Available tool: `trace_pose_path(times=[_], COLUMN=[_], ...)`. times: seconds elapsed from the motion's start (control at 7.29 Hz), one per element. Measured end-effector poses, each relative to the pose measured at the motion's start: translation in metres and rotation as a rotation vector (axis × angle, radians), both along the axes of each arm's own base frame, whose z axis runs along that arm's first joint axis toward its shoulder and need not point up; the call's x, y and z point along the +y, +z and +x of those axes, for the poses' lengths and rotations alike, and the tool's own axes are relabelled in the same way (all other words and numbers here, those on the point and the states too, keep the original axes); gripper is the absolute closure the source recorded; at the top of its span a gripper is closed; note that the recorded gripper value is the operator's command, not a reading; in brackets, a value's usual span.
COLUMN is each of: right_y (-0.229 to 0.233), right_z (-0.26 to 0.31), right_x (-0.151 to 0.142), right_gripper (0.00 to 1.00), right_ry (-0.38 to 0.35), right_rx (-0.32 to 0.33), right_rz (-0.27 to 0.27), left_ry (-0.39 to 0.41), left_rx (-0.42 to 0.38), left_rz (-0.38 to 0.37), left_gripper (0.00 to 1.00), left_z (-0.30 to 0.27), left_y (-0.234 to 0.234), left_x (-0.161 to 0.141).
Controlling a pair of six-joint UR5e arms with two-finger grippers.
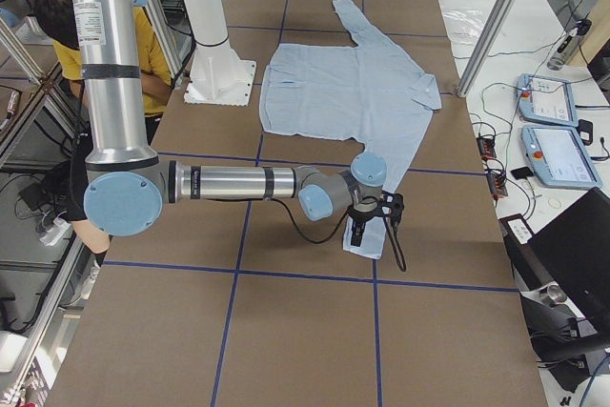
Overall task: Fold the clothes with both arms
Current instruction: 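Lower the right gripper to the cuff of the sleeve nearest it and grasp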
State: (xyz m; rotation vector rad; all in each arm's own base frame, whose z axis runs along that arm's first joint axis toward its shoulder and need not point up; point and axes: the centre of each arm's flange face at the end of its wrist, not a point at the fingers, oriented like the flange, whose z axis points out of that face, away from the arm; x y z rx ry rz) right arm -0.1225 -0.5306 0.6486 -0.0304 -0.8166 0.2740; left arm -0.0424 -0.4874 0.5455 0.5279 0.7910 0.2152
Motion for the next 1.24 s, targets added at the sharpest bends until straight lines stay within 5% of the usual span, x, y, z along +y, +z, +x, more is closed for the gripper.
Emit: trace_pose_path(times=[0.55,1.24], right_y=[0.031,0.04], right_z=[-0.023,-0.032], right_x=[0.008,0.014], right_gripper=[0.12,0.41], right_ry=[0.049,0.033], right_rx=[0.001,0.01], right_rz=[-0.079,-0.096], left_ry=[-0.03,-0.028], left_rx=[0.042,0.048], left_rz=[-0.068,-0.072], left_gripper=[0.01,0.01], left_z=[0.005,0.006], left_y=[0.005,0.005], left_x=[-0.001,-0.001])
